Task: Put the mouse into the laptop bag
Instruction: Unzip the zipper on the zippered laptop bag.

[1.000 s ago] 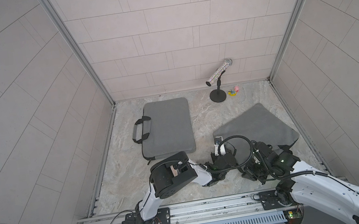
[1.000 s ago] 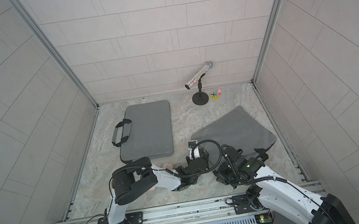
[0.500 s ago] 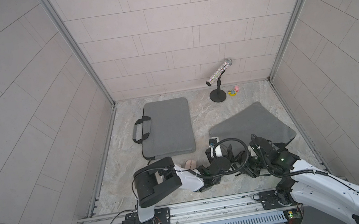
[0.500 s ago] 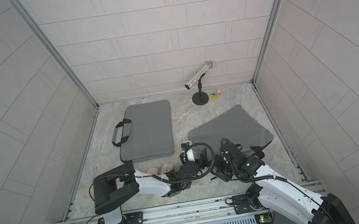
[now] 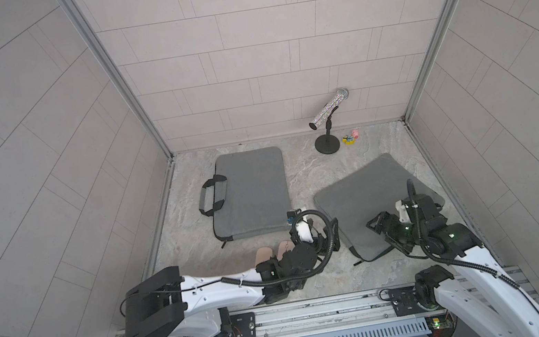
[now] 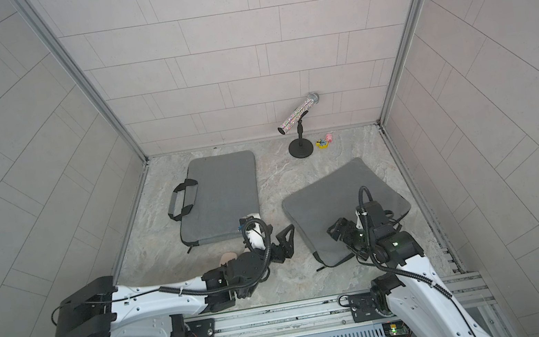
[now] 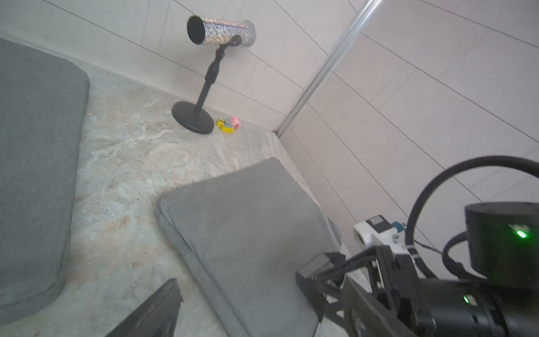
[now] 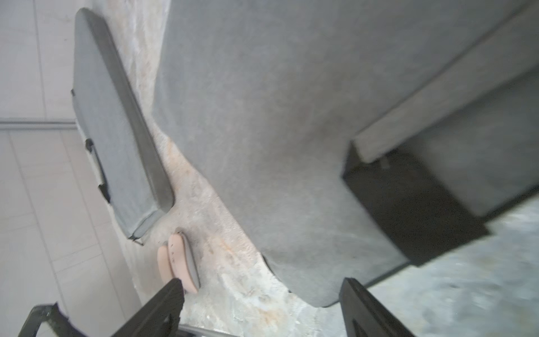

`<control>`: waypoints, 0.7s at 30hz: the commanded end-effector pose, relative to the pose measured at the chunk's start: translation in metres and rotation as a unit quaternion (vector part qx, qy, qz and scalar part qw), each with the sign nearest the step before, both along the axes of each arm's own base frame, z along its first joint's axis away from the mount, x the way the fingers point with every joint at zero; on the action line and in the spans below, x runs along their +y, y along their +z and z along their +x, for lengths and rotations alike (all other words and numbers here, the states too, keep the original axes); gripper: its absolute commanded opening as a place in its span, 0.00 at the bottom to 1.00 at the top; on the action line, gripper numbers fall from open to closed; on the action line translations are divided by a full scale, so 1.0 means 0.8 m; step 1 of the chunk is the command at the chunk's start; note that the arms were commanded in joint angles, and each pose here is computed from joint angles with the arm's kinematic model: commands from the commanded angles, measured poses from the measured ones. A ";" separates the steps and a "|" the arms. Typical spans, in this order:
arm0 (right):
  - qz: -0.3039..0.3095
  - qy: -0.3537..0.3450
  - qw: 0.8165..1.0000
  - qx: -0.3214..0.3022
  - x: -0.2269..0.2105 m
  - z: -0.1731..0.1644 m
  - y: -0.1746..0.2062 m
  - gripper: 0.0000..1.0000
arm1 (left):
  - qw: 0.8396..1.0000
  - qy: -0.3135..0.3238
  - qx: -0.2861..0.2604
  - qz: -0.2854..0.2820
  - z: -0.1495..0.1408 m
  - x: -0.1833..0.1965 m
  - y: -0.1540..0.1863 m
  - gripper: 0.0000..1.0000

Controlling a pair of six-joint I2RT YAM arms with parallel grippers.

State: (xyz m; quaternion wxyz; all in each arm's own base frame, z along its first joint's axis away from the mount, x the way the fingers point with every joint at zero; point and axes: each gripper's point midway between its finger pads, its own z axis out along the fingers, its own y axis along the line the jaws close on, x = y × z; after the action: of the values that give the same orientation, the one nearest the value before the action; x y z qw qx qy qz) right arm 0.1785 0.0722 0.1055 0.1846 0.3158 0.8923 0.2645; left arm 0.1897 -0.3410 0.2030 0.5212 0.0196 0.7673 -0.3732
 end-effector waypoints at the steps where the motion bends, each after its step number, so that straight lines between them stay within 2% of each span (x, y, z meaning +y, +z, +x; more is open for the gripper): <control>1: -0.055 0.022 0.997 0.048 -0.025 -0.040 -0.022 0.87 | 0.998 -0.036 0.028 0.032 -0.024 0.004 -0.030 0.90; 7: -0.058 0.017 0.996 0.059 -0.028 -0.049 -0.045 0.87 | 0.992 -0.113 0.035 0.053 -0.059 -0.018 -0.065 0.88; 10: -0.045 0.011 0.998 0.052 -0.024 -0.042 -0.056 0.87 | 0.988 -0.128 0.035 0.079 -0.070 -0.028 -0.081 0.87; 15: 0.025 0.027 0.999 0.015 0.008 -0.020 -0.063 0.81 | 0.990 -0.115 0.029 0.070 -0.067 -0.015 -0.097 0.87; 18: 0.029 0.041 0.998 -0.023 0.026 -0.001 -0.048 0.81 | 0.992 -0.094 0.026 0.074 -0.062 0.004 -0.097 0.88; 21: 0.016 0.070 0.995 -0.066 0.055 0.021 -0.032 0.80 | 0.992 -0.068 0.029 0.105 -0.055 0.026 -0.091 0.88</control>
State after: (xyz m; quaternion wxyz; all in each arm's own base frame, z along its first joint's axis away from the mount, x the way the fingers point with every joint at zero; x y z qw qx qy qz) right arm 0.1610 0.0984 0.0522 0.1518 0.2490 0.9150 0.2789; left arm 0.1378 -0.3330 0.1135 0.4461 0.1370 0.8164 -0.3403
